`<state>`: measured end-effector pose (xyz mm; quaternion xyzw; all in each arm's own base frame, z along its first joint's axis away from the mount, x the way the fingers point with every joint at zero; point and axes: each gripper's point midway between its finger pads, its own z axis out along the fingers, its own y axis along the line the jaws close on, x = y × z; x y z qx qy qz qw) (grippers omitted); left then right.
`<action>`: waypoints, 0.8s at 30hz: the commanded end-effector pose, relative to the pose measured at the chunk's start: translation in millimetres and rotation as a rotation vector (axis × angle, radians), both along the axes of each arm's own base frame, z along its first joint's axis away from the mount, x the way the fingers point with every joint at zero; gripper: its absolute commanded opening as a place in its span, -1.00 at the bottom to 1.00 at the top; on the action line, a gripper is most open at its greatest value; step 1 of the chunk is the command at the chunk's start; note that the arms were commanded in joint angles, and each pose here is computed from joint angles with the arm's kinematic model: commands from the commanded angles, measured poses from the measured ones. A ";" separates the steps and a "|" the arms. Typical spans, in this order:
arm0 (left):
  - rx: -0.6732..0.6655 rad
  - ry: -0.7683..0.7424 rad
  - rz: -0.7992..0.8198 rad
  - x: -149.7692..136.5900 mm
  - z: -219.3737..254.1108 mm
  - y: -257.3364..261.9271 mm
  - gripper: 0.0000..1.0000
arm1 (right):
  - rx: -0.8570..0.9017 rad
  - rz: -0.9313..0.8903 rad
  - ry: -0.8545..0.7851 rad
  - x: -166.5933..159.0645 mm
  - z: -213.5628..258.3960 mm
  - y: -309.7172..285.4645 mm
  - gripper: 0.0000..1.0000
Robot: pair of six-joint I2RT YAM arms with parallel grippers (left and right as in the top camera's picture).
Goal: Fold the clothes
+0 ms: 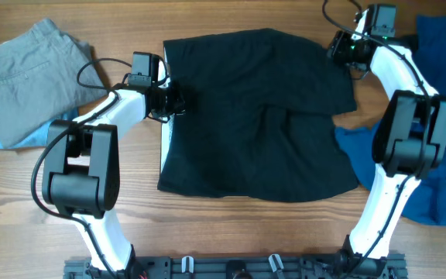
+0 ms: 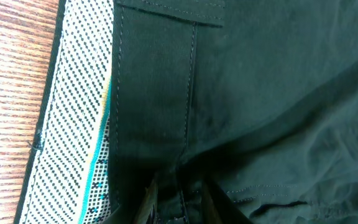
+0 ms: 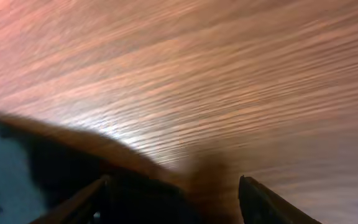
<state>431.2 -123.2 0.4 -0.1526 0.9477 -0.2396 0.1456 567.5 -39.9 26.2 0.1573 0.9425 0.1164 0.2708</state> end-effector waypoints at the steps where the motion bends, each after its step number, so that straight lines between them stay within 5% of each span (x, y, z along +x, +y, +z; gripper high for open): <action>1: 0.151 0.249 0.044 -60.7 -75.7 34.1 -0.47 | 0.211 0.158 0.039 -7.9 -25.9 50.0 0.32; 4: 0.151 0.246 0.044 -60.0 -75.6 34.2 -0.45 | 0.288 0.199 0.081 -18.1 -35.0 67.0 0.05; 7: 0.151 0.246 0.044 -60.0 -75.6 34.2 -0.44 | 0.308 0.208 0.060 -15.0 -30.3 68.9 -0.83; 8: 0.151 0.247 0.044 -60.1 -75.6 34.2 -0.45 | 0.308 0.201 0.045 -11.5 -28.0 67.0 -0.92; 11: 0.151 0.247 0.044 -60.1 -75.6 34.0 -0.45 | 0.297 0.187 -0.037 5.6 -3.6 57.8 -0.92; 15: 0.151 0.247 0.044 -60.1 -75.6 34.0 -0.45 | 0.090 0.059 -0.249 49.5 92.8 12.9 -0.91; 16: 0.151 0.247 0.045 -60.1 -75.6 34.2 -0.45 | 0.035 0.017 -0.280 53.7 111.9 1.6 -0.84; 19: 0.150 0.247 0.045 -60.0 -75.6 33.9 -0.45 | -0.118 -0.199 -0.219 38.5 121.5 -40.8 -0.13; 21: 0.148 0.250 0.054 -60.0 -75.6 34.2 -0.44 | -0.177 -0.283 -0.069 9.7 94.9 -55.5 0.77; 22: 0.147 0.250 0.054 -60.0 -75.6 34.1 -0.44 | -0.185 -0.282 -0.016 -0.7 86.7 -55.5 0.99; 24: 0.148 0.249 0.054 -59.8 -75.5 34.1 -0.41 | -0.194 -0.249 0.137 -33.1 69.3 -50.7 0.99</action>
